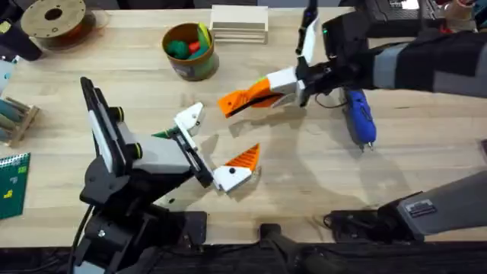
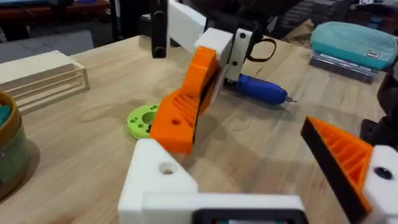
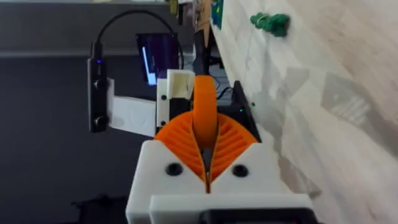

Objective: Pick up the gripper from the table and insert it into the empty holder that is missing its gripper. Then pick up a screw, insert it into the mounting hole, and use the screwdriver to tighten it. Finally, clean up the table by picking up the vegetable and placing it into the bucket.

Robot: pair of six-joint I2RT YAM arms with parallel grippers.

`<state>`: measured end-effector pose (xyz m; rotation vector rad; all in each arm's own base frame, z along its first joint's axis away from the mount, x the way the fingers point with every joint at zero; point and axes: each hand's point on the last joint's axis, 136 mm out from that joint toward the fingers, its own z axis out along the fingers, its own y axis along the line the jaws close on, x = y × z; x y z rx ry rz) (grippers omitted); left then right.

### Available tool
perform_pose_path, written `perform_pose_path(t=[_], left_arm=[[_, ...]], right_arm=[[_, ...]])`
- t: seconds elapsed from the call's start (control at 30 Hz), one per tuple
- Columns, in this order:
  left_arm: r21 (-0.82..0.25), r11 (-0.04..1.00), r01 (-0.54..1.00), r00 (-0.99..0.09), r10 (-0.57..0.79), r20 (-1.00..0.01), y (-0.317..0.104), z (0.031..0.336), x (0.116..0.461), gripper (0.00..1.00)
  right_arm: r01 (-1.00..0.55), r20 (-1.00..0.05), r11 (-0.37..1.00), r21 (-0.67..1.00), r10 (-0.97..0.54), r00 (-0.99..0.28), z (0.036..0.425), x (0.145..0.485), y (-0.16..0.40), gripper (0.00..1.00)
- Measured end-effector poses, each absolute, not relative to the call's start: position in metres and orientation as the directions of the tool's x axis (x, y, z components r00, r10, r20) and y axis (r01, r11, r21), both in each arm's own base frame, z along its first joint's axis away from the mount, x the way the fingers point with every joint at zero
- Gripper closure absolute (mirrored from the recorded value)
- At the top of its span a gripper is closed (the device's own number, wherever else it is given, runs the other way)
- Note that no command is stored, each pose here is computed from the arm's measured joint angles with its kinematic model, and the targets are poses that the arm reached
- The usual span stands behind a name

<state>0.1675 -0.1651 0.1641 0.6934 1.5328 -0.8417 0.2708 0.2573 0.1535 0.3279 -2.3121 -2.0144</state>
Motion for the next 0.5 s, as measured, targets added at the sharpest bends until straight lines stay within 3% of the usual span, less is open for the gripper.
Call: perform_pose_path(t=[0.5], left_arm=[[-0.125, 0.563, 0.817, -0.128, -0.034, -0.991, -0.165, 0.164, 0.168, 0.014]], right_arm=[[-0.066, -0.035, 0.100, 0.993, -0.285, -0.958, 0.162, 0.250, 0.284, 0.985]])
